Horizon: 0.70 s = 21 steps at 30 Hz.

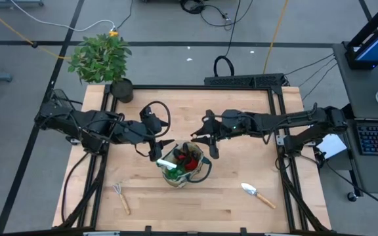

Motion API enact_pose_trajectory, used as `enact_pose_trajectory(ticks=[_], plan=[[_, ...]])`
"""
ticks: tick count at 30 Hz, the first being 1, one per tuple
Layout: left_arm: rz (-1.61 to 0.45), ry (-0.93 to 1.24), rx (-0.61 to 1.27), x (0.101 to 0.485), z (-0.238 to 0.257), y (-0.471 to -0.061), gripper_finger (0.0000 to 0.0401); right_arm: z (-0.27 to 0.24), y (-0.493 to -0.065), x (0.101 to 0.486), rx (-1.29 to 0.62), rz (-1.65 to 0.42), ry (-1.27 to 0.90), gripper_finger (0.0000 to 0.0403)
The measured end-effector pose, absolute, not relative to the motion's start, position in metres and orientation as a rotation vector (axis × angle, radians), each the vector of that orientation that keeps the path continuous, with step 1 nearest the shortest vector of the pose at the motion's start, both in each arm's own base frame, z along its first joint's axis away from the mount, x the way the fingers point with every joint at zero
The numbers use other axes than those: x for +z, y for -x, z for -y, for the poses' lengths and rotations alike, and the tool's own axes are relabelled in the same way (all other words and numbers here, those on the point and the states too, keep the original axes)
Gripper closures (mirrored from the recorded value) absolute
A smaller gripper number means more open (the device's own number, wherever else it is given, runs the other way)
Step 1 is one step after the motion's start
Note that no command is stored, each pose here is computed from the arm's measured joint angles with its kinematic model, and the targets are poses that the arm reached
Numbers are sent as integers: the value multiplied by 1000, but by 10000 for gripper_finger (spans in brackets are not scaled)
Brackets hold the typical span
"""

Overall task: Pick & Place Garden tools in Gardening bag
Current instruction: Put the top trowel into the gardening bag

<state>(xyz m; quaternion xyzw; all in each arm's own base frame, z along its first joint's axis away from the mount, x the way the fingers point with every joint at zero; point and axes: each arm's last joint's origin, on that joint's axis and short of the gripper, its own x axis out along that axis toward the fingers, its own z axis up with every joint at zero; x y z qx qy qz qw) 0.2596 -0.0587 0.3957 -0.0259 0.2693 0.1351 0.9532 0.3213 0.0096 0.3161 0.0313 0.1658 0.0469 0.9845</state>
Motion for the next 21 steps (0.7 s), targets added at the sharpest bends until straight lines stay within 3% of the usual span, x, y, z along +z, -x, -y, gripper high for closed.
enact_pose_trajectory(ticks=[21], plan=[[-547,51,274,396,59,-260,105,-15,-342,282,165,-438,108,326]])
